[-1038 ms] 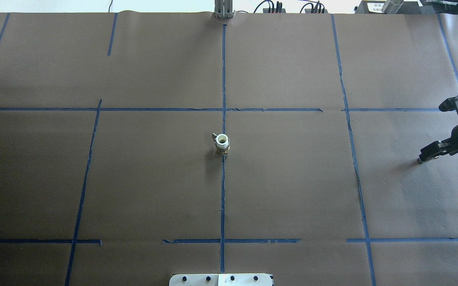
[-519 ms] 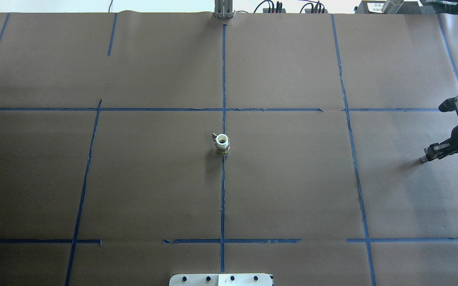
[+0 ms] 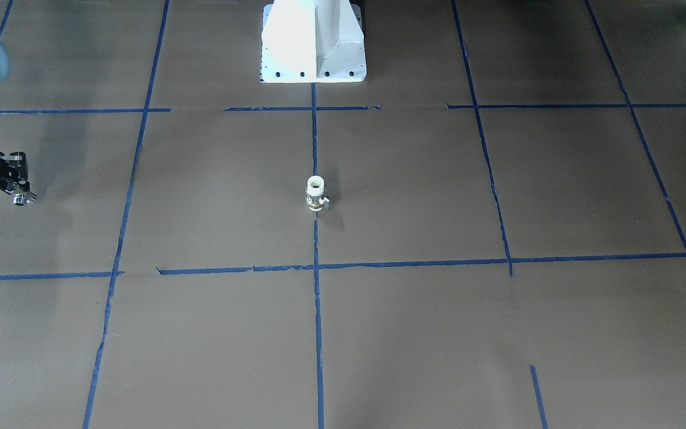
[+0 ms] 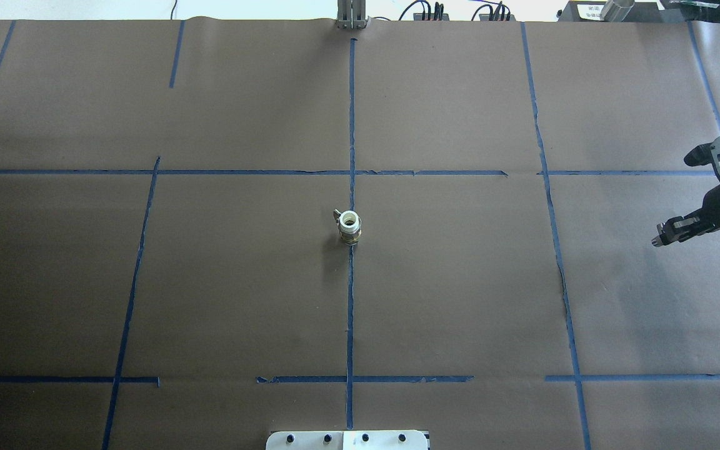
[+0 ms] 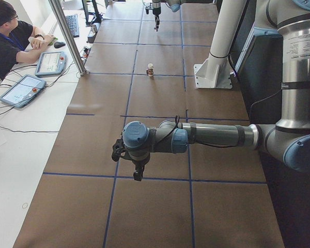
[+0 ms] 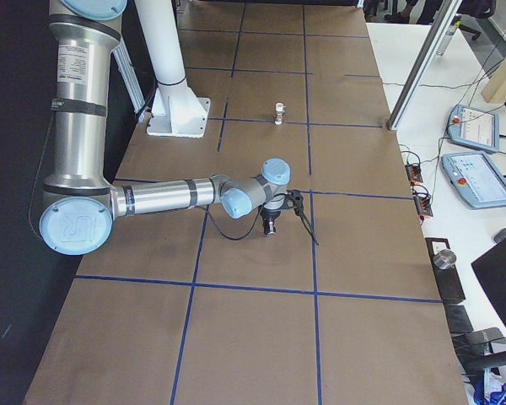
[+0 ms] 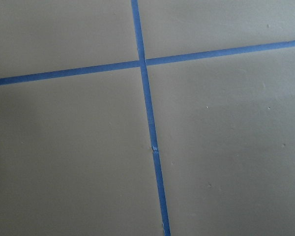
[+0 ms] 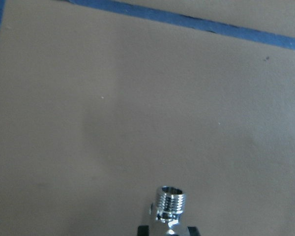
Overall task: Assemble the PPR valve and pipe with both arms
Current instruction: 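Carry the chrome valve with the right gripper above the pipe piece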
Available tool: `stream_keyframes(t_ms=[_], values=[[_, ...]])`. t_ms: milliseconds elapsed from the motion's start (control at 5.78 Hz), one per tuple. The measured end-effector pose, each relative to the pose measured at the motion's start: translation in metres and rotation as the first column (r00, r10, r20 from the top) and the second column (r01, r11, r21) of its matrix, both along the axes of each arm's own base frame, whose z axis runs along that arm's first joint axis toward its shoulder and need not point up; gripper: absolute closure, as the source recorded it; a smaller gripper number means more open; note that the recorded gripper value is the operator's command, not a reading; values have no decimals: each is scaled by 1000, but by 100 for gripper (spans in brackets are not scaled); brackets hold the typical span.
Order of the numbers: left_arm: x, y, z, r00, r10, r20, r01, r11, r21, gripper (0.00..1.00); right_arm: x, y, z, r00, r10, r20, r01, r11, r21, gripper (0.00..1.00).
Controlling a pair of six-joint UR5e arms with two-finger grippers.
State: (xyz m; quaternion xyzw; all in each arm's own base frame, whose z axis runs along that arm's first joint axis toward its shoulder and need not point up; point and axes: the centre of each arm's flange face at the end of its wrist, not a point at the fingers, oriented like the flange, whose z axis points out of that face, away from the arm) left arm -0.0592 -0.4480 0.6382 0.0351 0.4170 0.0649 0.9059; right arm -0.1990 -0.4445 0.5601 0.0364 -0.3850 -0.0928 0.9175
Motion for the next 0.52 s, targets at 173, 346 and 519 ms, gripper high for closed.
stream_keyframes(t_ms=[173, 346, 519], values=[[0, 0, -1, 1000, -1, 2, 1, 1000, 0, 0, -10, -15, -31, 999, 37, 22, -37, 999, -10, 100], [-1, 1, 1, 1000, -8, 8, 8, 1000, -10, 0, -32, -42, -79, 994, 106, 35, -103, 993, -65, 100], [-2, 3, 4, 999, -19, 30, 19, 999, -27, 0, -64, -63, -135, 982, 181, 46, -173, 975, -141, 100]])
